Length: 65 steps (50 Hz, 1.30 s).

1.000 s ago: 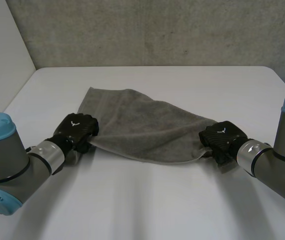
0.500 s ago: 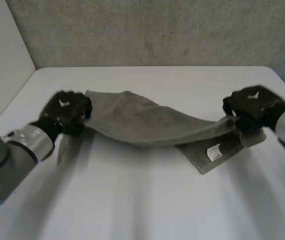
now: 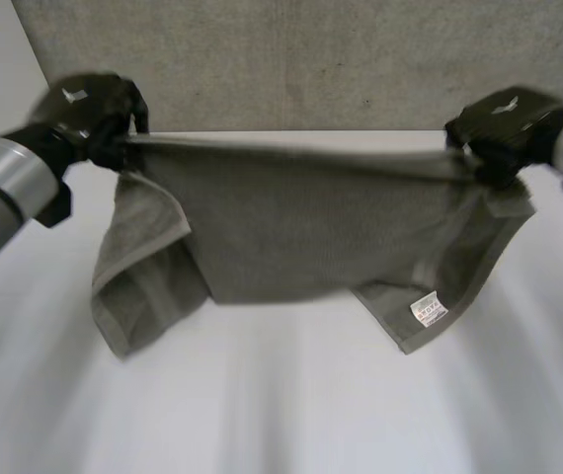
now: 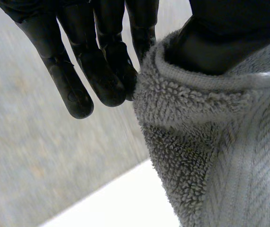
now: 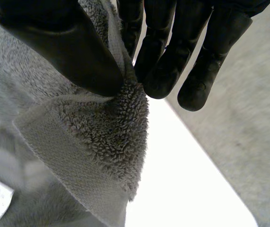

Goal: Fold the towel.

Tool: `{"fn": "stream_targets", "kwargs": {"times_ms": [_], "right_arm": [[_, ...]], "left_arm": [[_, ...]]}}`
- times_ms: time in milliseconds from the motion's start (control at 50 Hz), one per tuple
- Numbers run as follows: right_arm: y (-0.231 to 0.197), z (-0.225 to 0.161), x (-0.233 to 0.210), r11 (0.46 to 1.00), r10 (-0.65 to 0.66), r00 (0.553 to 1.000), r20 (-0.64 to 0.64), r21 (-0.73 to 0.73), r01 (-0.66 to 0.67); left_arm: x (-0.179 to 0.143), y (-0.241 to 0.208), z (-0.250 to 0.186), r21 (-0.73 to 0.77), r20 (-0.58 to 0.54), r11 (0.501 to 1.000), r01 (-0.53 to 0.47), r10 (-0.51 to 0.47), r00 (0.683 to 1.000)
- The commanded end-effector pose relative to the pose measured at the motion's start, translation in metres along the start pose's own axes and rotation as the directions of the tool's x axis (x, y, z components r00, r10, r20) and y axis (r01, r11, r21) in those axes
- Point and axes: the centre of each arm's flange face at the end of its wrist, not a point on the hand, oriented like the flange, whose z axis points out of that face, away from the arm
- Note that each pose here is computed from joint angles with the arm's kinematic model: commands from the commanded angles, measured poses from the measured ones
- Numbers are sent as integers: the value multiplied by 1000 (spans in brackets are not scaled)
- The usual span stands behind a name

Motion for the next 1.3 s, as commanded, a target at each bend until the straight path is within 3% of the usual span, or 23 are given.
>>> {"fn": "stream_targets", "kwargs": {"times_ms": [20, 80, 120, 140, 160, 180, 200, 220, 240, 280, 360, 420, 440, 460, 500, 520, 560, 580, 660, 740, 780, 880, 1300], "right_arm": [[10, 66, -19, 991, -133, 985, -109, 13, 135], [-3, 72, -12, 984, -145, 972, -185, 75, 161], [-40, 70, 14, 948, -127, 923, -364, 228, 221], [-40, 70, 14, 948, -127, 922, -365, 229, 221], [-61, 62, 29, 919, -88, 892, -444, 309, 244], [-83, 47, 42, 882, -37, 865, -501, 391, 264], [-84, 47, 42, 881, -36, 864, -502, 392, 264], [-102, 32, 51, 840, 18, 846, -533, 466, 276], [-103, 32, 51, 840, 18, 846, -533, 467, 276], [-123, 12, 62, 781, 94, 826, -556, 555, 284], [-122, 9, 60, 782, 100, 837, -538, 562, 268], [-101, 18, 49, 829, 66, 872, -485, 513, 223], [-87, 23, 38, 856, 45, 901, -431, 482, 187], [-73, 27, 26, 879, 22, 927, -375, 449, 161], [-57, 31, 12, 901, 3, 950, -312, 412, 133], [-57, 31, 12, 902, 3, 950, -311, 412, 132], [-23, 36, -13, 936, -11, 981, -195, 343, 79], [-23, 36, -14, 936, -11, 981, -194, 343, 79], [33, 34, -35, 976, 6, 996, -86, 215, 13], [62, 30, -53, 988, 32, 999, -19, 154, -29], [85, 28, -71, 992, 50, 998, 30, 118, -53], [108, 27, -83, 993, 60, 998, 22, 102, -62], [120, 28, -51, 990, 113, 990, -87, 94, -105]], "left_arm": [[-8, 50, 49, -77, -18, 996, -37, 35, 999], [-11, 34, 69, -11, -19, 996, -91, 91, 996], [-14, -12, 81, 129, 18, 982, -136, 135, 991], [-14, -12, 81, 129, 18, 982, -137, 135, 991], [-14, -41, 82, 209, 51, 966, -155, 147, 988], [-14, -41, 82, 209, 52, 965, -155, 147, 988], [-17, -74, 80, 296, 96, 940, -169, 146, 985], [-19, -109, 73, 389, 141, 903, -183, 138, 980], [-19, -109, 73, 390, 141, 902, -183, 138, 980], [-24, -157, 58, 541, 189, 818, -196, 109, 976], [-23, -176, 49, 624, 178, 760, -178, 84, 980], [-24, -160, 50, 607, 157, 782, -142, 57, 986], [-23, -140, 53, 561, 147, 818, -123, 48, 988], [-23, -140, 53, 561, 147, 819, -123, 48, 988], [-19, -90, 56, 439, 108, 895, -80, 36, 993], [-19, -90, 56, 438, 108, 895, -80, 36, 993], [-8, -35, 52, 295, 20, 955, -39, 34, 999], [-8, -35, 52, 294, 19, 955, -39, 34, 999], [13, 43, 29, 80, -99, 996, -31, 39, 994], [24, 81, 14, -13, -136, 996, -94, 91, 986], [31, 115, 3, -80, -159, 980, -180, 165, 973], [25, 146, 1, -129, -146, 953, -274, 255, 956], [9, 162, 11, -136, -16, 939, -315, 316, 949]]}}
